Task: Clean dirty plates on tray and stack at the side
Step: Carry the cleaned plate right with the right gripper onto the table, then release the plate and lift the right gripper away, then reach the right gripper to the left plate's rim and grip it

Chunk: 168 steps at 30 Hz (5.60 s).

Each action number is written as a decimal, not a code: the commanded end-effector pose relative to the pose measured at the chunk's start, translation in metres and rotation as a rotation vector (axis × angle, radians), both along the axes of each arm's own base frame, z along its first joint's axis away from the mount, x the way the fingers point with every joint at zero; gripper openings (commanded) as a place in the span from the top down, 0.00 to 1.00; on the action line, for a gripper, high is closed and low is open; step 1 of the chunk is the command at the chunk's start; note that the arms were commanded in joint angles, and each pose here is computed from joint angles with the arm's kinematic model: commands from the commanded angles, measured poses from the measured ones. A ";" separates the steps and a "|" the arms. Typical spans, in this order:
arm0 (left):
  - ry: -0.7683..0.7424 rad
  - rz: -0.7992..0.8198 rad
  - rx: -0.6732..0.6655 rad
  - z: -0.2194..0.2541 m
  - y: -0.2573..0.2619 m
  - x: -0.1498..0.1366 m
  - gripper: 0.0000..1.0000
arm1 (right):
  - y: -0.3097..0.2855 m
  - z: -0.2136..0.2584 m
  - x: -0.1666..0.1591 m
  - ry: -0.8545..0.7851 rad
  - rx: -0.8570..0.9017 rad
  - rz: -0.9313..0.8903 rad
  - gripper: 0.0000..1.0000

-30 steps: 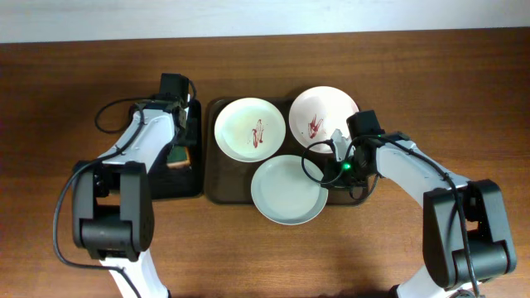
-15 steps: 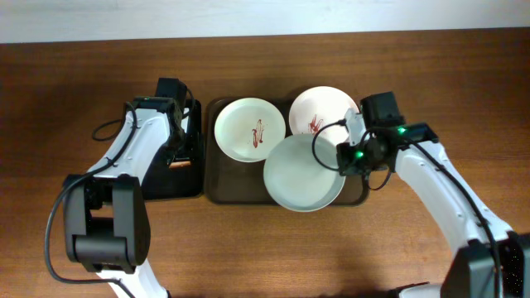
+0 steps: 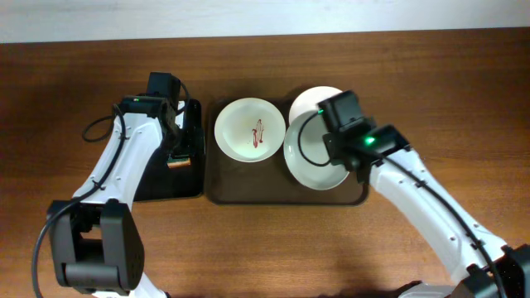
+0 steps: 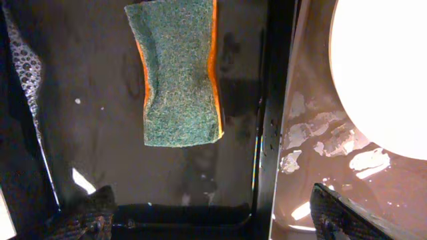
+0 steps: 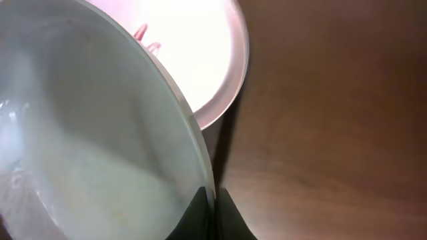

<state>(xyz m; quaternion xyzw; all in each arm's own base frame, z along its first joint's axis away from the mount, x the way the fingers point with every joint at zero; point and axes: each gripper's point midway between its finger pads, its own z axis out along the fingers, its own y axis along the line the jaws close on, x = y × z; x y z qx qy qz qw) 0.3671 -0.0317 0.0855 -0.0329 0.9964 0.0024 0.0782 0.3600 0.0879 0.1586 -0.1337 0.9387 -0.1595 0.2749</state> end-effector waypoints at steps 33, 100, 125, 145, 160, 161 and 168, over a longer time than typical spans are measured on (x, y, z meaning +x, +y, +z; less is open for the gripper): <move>-0.019 0.011 -0.003 0.005 0.001 0.001 0.09 | -0.013 0.041 0.012 -0.234 0.041 -0.241 0.96; -0.004 0.011 -0.005 0.005 0.001 -0.003 0.11 | -0.277 -0.105 -0.043 0.159 0.667 -1.007 0.14; 0.000 0.011 -0.004 0.004 0.001 -0.004 0.11 | 0.010 -0.032 0.027 0.306 0.734 -0.097 0.21; 0.000 0.011 -0.002 0.004 0.001 -0.003 0.10 | 0.165 -0.138 0.033 0.364 0.767 -0.264 0.46; 0.000 0.011 -0.002 0.004 0.001 -0.003 0.10 | 0.149 -0.169 0.012 0.451 0.679 -0.380 0.93; 0.000 0.011 -0.002 0.004 0.001 -0.003 0.10 | 0.147 -0.169 0.009 0.459 0.673 -0.384 0.96; 0.000 0.011 -0.002 0.004 0.001 -0.003 0.10 | 0.129 -0.159 -0.003 0.493 0.617 -0.400 0.96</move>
